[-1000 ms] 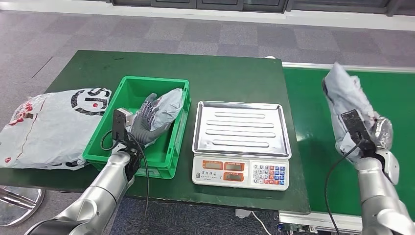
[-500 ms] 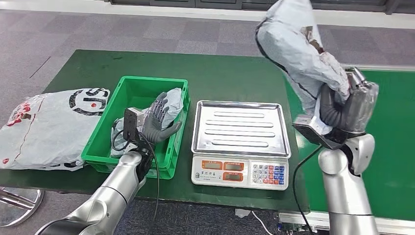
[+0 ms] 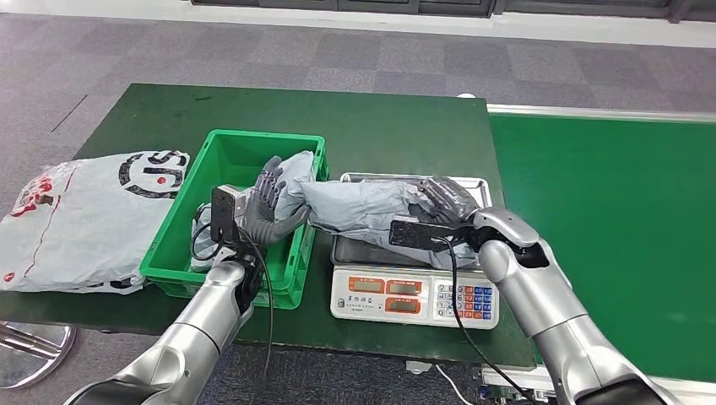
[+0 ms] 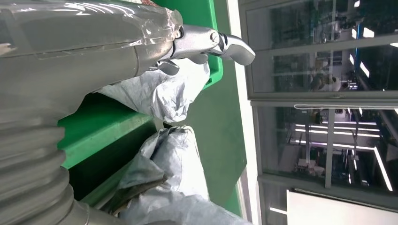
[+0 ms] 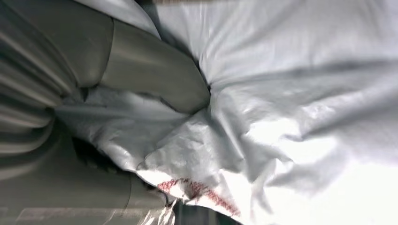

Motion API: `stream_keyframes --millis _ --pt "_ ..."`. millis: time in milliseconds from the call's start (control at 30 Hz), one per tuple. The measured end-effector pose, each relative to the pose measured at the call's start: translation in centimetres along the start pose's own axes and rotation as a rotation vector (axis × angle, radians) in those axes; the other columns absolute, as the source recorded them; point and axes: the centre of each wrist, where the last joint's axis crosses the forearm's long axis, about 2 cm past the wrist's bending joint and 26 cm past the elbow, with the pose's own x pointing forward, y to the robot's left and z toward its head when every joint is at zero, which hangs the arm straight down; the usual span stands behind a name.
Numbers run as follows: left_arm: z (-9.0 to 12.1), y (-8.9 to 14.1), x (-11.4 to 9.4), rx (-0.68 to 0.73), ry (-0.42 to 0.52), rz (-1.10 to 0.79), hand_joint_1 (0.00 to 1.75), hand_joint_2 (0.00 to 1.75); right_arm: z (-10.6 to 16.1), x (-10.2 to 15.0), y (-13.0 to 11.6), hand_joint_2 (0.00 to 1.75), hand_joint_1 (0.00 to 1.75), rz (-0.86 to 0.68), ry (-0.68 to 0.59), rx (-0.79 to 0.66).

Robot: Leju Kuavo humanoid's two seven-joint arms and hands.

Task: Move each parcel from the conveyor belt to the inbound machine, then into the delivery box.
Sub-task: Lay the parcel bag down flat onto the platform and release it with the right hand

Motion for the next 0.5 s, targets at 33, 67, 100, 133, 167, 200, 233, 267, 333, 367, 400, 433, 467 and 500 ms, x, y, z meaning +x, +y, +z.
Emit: stream_keyframes --millis 33,67,100,133,167,200,233,267,333,367,400,433,467,500 --pt "0.0 0.0 0.0 0.009 0.0 -0.005 0.0 1.75 -0.3 -0.2 0.2 1.75 1.75 -0.008 0.006 0.055" --pt "0.0 0.0 0.0 0.022 0.0 -0.012 0.0 1.75 -0.6 -0.4 0.4 1.75 1.75 -0.017 0.005 0.105" --pt "0.0 0.1 0.0 0.038 0.0 -0.021 0.0 1.75 -0.9 -0.5 0.5 1.75 1.75 -0.029 0.001 0.151" --pt "0.0 0.1 0.0 0.057 0.001 -0.033 0.0 1.75 -1.2 -0.6 0.6 1.75 1.75 -0.04 -0.006 0.19" --pt "0.0 0.2 0.0 0.077 0.001 -0.05 0.0 1.75 -1.5 -0.6 0.6 1.75 1.75 -0.05 -0.015 0.224" --pt "0.1 0.2 0.0 0.097 0.002 -0.068 0.0 1.75 -1.7 -0.6 0.5 1.75 1.72 -0.059 -0.025 0.249" --pt "0.1 0.3 0.0 0.114 0.001 -0.083 0.0 1.75 -1.8 -0.7 0.5 1.75 1.3 -0.066 -0.036 0.266" --pt "0.1 0.4 0.0 0.128 0.001 -0.095 0.0 1.75 -1.9 -0.8 0.4 1.75 0.87 -0.072 -0.046 0.276" --pt "0.3 0.6 -0.1 0.147 -0.002 -0.108 0.0 1.75 -1.7 -1.2 0.2 1.75 0.02 -0.089 -0.06 0.261" --pt "0.4 0.7 -0.1 0.157 -0.005 -0.113 0.0 1.75 -1.5 -1.4 0.1 1.75 0.0 -0.097 -0.064 0.238" --pt "0.6 0.9 -0.1 0.168 -0.009 -0.12 0.0 1.75 -1.3 -1.6 0.0 1.75 0.0 -0.105 -0.068 0.206" --pt "0.7 1.0 0.0 0.181 -0.014 -0.128 0.0 1.75 -1.1 -1.7 -0.1 1.75 0.0 -0.111 -0.073 0.17" --pt "0.9 1.2 0.0 0.195 -0.021 -0.137 0.0 1.75 -0.8 -1.8 -0.1 1.75 0.0 -0.121 -0.082 0.126" --pt "1.1 1.4 0.0 0.21 -0.028 -0.148 0.0 1.75 -0.5 -1.9 0.0 1.75 0.0 -0.136 -0.092 0.075"
